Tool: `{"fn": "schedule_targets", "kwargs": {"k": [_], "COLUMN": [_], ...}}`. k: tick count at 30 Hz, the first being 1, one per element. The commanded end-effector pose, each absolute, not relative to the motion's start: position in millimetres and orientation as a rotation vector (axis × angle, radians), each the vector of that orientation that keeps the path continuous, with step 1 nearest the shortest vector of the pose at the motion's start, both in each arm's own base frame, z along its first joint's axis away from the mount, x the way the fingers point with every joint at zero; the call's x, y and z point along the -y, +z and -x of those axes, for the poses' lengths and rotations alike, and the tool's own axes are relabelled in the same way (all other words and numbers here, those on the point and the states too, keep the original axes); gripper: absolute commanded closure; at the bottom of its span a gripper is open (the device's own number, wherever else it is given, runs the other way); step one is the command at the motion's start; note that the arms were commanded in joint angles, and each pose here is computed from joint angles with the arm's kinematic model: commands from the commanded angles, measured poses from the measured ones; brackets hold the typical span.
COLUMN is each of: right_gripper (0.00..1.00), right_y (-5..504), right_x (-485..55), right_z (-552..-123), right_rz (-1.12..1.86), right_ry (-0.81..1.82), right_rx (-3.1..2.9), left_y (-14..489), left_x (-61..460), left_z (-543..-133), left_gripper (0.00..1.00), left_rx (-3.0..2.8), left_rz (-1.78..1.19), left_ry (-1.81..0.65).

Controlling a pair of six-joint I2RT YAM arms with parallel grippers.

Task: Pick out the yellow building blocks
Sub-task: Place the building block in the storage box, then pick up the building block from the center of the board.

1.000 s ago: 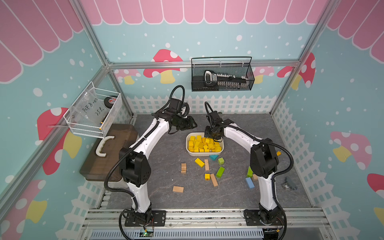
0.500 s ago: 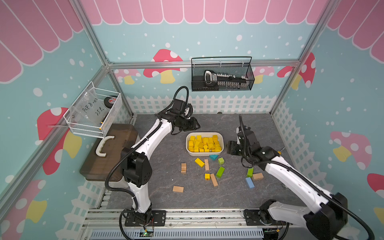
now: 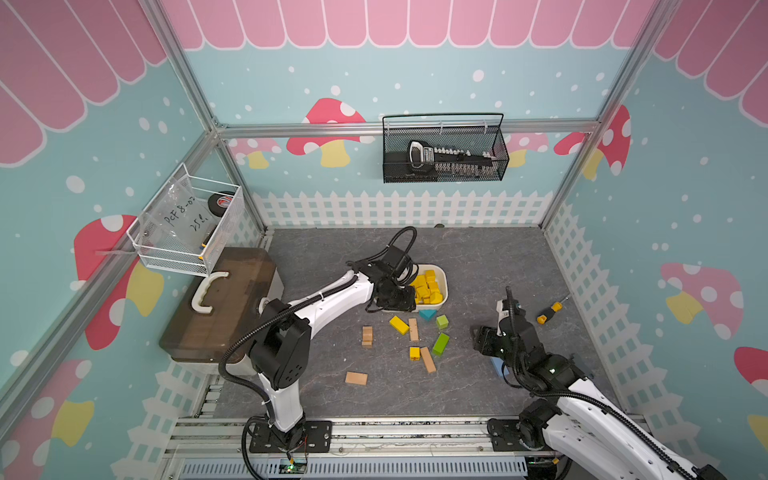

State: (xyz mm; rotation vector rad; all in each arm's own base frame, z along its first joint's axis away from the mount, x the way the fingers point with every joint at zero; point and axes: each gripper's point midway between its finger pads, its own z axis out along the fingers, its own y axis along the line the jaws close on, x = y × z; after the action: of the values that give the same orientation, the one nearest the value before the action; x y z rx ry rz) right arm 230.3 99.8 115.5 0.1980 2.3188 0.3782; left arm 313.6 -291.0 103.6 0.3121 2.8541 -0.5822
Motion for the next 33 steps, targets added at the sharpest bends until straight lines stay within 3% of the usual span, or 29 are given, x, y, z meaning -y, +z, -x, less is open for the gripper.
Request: {"fn": "schedule_targets", "kwargs": {"k": [1, 11, 20, 33], "right_gripper": [0.26, 0.25, 0.25, 0.24], "right_y": [126.6, 130.6, 134.8, 139.0], "right_x": [-97.8, -94.3, -92.6, -92.2], "right_z": [-236.3, -230.0, -226.1, -222.1], "right_rz": [-0.269, -0.262, -0.254, -0.227], "right_ry": [0.410, 0.435, 0.457, 0.477], "right_rx": [-2.251, -2.210, -2.177, -2.148], "left_y": [104.7, 71.7, 47.3, 12.9], "left_x": [280.6, 275.9, 272.3, 265.6], "left_z": [-309.8, -309.0, -305.9, -305.3], "left_gripper": [0.54, 0.41, 0.41, 0.43], "left_rx": [-2.818, -2.884, -2.987, -3.042], "left_rz": [-0.151, 0.039, 0.446, 0.613], "left_ry": [-0.514, -0.343, -0.229, -0.070]}}
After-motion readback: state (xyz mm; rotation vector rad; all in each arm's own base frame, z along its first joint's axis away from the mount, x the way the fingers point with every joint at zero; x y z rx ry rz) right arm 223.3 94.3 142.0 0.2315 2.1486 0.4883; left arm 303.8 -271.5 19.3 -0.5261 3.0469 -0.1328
